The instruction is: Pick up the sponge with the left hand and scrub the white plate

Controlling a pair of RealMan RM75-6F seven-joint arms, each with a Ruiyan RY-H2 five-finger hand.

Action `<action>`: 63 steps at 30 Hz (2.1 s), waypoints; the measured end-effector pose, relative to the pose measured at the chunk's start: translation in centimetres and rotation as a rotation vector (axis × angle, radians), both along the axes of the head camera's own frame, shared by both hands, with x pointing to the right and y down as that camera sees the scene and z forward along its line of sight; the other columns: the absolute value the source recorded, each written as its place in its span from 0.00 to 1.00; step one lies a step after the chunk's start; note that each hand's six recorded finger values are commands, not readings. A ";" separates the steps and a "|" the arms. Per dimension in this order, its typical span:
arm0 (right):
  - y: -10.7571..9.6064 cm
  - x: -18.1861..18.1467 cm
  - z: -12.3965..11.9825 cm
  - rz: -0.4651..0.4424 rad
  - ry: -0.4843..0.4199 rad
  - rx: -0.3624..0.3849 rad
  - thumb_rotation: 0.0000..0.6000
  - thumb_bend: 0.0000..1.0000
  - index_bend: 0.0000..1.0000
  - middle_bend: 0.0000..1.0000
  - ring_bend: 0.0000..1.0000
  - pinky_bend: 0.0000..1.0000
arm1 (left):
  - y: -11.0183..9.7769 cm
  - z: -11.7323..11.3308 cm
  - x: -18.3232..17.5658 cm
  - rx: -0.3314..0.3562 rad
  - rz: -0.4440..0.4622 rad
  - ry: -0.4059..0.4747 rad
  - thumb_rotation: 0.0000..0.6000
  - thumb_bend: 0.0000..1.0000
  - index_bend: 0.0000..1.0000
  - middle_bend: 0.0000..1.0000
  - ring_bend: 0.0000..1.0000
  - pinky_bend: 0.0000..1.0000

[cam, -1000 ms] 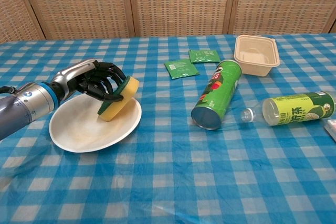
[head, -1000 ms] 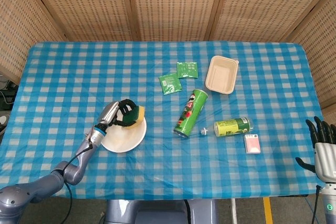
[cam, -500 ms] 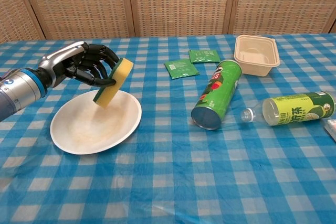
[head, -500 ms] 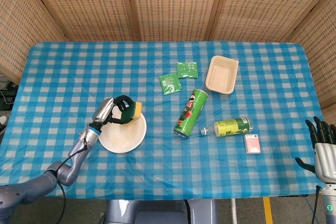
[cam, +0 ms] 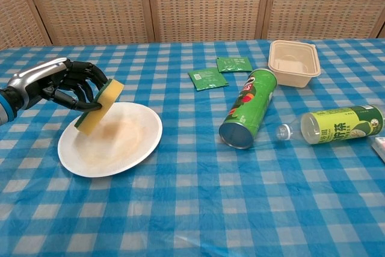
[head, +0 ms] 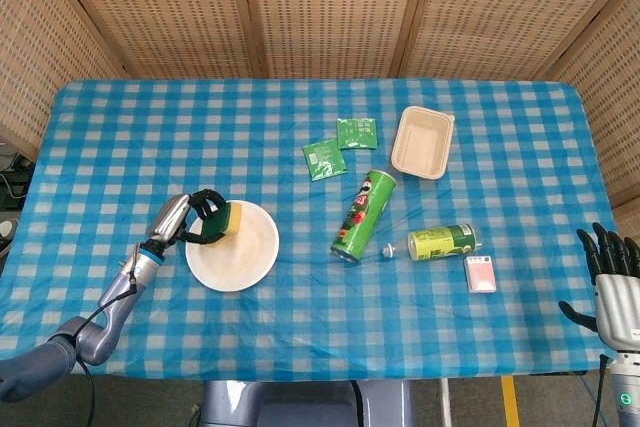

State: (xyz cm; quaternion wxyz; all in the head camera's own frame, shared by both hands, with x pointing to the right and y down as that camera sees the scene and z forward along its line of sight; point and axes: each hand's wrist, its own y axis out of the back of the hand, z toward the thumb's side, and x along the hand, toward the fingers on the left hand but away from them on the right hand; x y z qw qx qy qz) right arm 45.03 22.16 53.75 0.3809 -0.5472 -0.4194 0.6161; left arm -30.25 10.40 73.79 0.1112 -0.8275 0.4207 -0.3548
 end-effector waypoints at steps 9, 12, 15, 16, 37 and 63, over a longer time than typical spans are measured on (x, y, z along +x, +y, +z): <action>0.0 0.0 0.1 0.003 0.006 -0.002 1.00 0.00 0.00 0.00 0.00 0.00 | 0.6 1.4 -0.5 -0.024 -0.011 -0.014 1.00 0.34 0.61 0.50 0.49 0.49; 0.0 0.1 0.2 0.005 0.008 -0.007 1.00 0.00 0.00 0.00 0.00 0.00 | 0.7 2.0 -0.8 -0.032 -0.016 -0.033 1.00 0.34 0.61 0.50 0.49 0.49; 0.0 0.2 0.3 0.008 0.009 -0.007 1.00 0.00 0.00 0.00 0.00 0.00 | 1.0 2.6 -1.0 -0.045 -0.017 -0.045 1.00 0.34 0.61 0.50 0.49 0.49; 0.0 0.2 0.3 0.008 0.008 -0.007 1.00 0.00 0.00 0.00 0.00 0.00 | 1.0 2.7 -1.0 -0.048 -0.018 -0.045 1.00 0.34 0.61 0.50 0.49 0.49; 0.1 0.1 -0.1 0.004 -0.002 0.001 1.00 0.00 0.00 0.00 0.00 0.00 | -4.0 -3.7 -3.0 0.133 0.002 -0.023 1.00 0.33 0.60 0.50 0.48 0.49; 0.2 -0.2 0.3 0.001 0.002 -0.017 1.00 0.00 0.00 0.00 0.00 0.00 | -6.8 -2.1 -8.1 0.206 0.306 -0.819 1.00 0.00 0.00 0.00 0.00 0.00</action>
